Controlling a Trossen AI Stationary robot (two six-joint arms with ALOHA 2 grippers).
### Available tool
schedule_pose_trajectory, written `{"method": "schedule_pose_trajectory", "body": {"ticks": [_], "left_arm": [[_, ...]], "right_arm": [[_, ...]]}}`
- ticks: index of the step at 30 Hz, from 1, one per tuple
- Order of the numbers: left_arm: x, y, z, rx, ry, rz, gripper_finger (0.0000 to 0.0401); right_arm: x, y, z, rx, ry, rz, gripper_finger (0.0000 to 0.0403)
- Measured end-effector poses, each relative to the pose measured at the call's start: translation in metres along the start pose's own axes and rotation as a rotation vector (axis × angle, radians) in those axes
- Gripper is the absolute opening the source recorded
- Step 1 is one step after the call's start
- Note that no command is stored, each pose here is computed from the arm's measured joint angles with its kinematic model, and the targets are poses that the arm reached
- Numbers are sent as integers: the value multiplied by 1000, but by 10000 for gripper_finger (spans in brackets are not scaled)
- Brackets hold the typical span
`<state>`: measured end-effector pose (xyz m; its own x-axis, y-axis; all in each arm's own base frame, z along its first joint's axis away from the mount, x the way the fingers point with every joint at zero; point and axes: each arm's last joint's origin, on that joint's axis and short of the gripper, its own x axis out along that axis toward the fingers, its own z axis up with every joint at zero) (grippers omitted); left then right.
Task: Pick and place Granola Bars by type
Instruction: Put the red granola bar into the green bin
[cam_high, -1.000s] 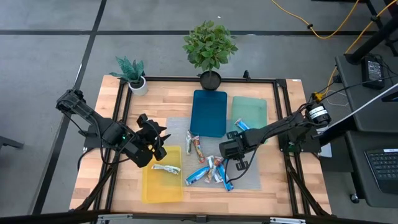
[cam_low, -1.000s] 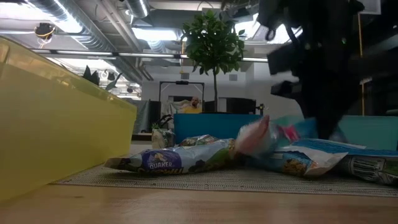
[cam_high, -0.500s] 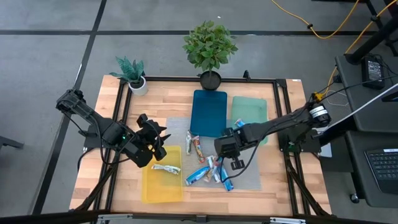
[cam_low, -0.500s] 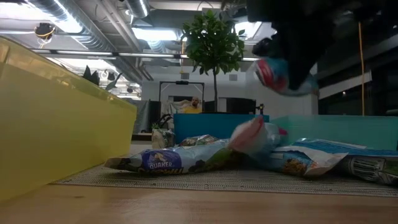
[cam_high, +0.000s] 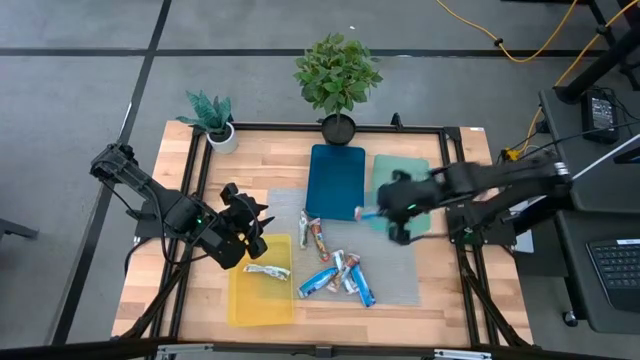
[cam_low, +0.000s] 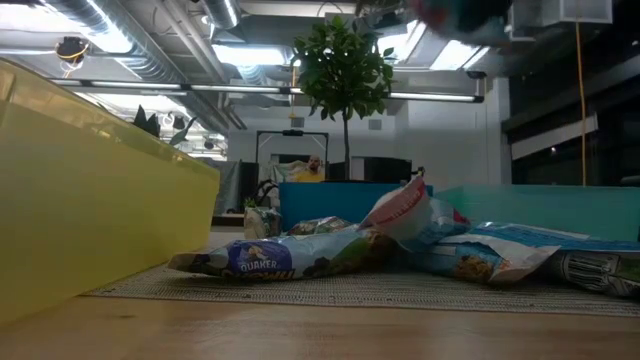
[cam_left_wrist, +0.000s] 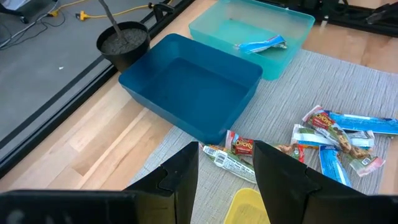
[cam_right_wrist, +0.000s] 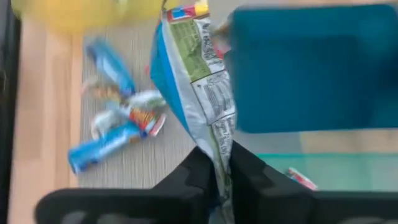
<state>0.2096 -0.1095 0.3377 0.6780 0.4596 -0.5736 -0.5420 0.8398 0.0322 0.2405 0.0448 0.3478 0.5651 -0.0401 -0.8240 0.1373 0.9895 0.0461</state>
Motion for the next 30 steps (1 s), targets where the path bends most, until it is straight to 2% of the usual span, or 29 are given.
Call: {"method": "schedule_pose_trajectory", "body": {"ticks": [4,7,17,21,24,28,30], "left_arm": [[0,0,0,0,-1,1,143],[0,0,0,0,-7,5,143],[0,0,0,-8,-12,9,143],[0,0,1,-20,-20,15,143],[0,1,1,-50,-40,28,143],[0,1,2,-74,-50,35,143],[0,1,2,-75,-51,35,143]], "right_arm": [[-43,-17,-10,135,-144,-2,37],[-65,-26,-18,180,-219,10,31],[-110,-54,-31,321,-352,-19,29],[-131,-67,-30,295,-330,-105,33],[-139,-80,-29,280,-258,-199,34],[-140,-100,-32,302,-142,-318,35],[-137,-108,-33,324,-118,-341,35]]}}
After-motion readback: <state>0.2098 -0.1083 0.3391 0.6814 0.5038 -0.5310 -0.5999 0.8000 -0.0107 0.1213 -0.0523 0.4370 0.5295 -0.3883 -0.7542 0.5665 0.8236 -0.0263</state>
